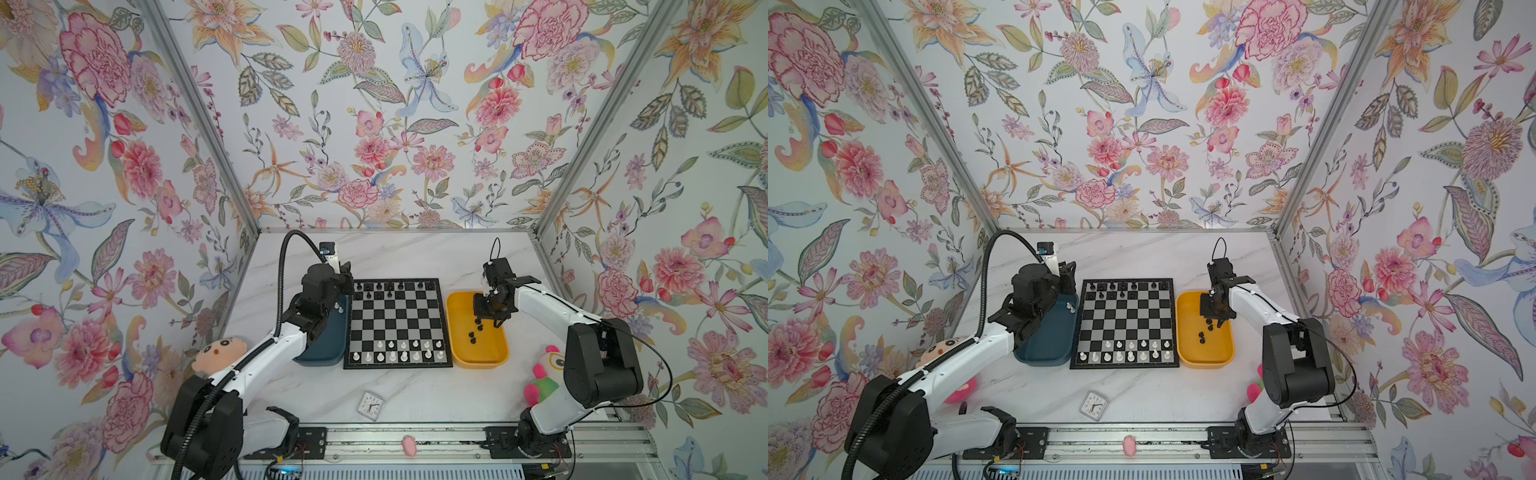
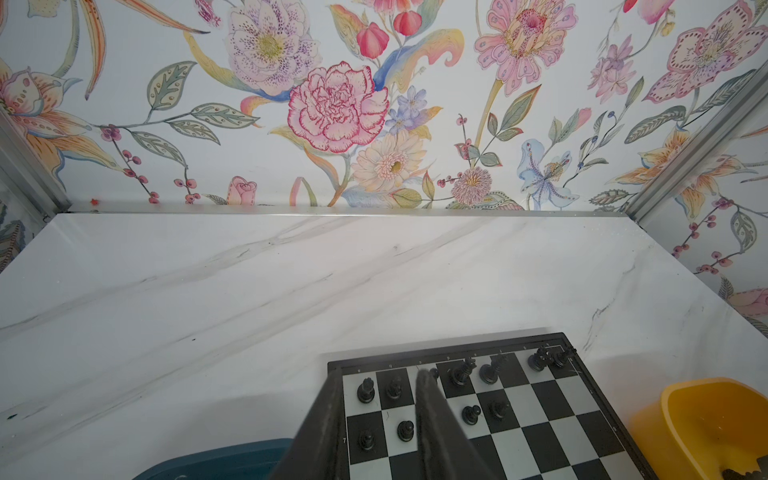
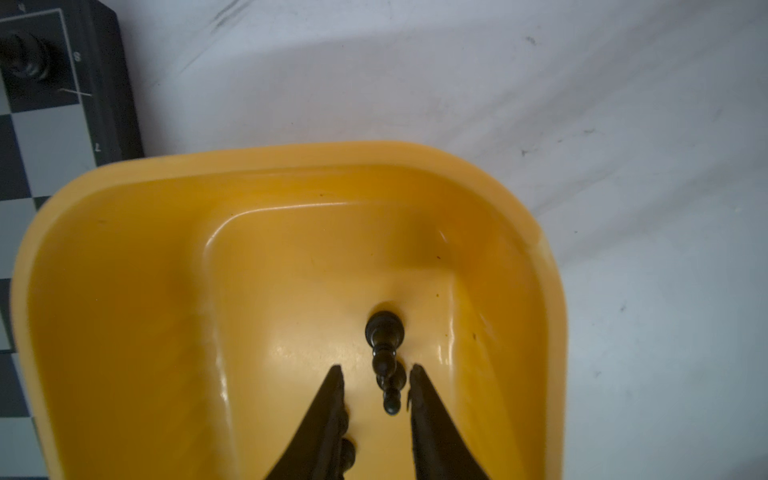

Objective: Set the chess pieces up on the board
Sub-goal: 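Close the right gripper on a black pawn in the yellow tray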

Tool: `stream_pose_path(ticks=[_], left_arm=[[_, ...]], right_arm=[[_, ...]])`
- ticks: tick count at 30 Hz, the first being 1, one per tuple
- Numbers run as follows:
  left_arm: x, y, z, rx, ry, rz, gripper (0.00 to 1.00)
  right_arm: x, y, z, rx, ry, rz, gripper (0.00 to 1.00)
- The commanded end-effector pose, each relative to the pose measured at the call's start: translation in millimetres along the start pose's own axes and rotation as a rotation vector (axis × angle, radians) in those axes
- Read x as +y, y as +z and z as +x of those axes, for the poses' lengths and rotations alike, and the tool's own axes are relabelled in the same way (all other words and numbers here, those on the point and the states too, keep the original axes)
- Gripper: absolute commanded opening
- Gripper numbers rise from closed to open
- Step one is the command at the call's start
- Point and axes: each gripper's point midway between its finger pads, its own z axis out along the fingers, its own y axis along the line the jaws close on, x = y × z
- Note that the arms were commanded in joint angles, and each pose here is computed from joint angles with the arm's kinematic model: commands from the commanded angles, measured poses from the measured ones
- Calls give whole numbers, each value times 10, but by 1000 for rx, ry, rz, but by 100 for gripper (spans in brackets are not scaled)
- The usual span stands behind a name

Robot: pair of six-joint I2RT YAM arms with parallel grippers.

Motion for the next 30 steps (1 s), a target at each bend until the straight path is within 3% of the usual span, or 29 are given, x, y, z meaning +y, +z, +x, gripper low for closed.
stream_pose_path(ticks=[1,30], left_arm=[[28,-37,-64,-25,-4,5,32],[19,-40,-43,-13,1,12,34]], right_arm=[[17,26,-37,6,-6,-10,29],[-6,216,40,60,-4,9,23]])
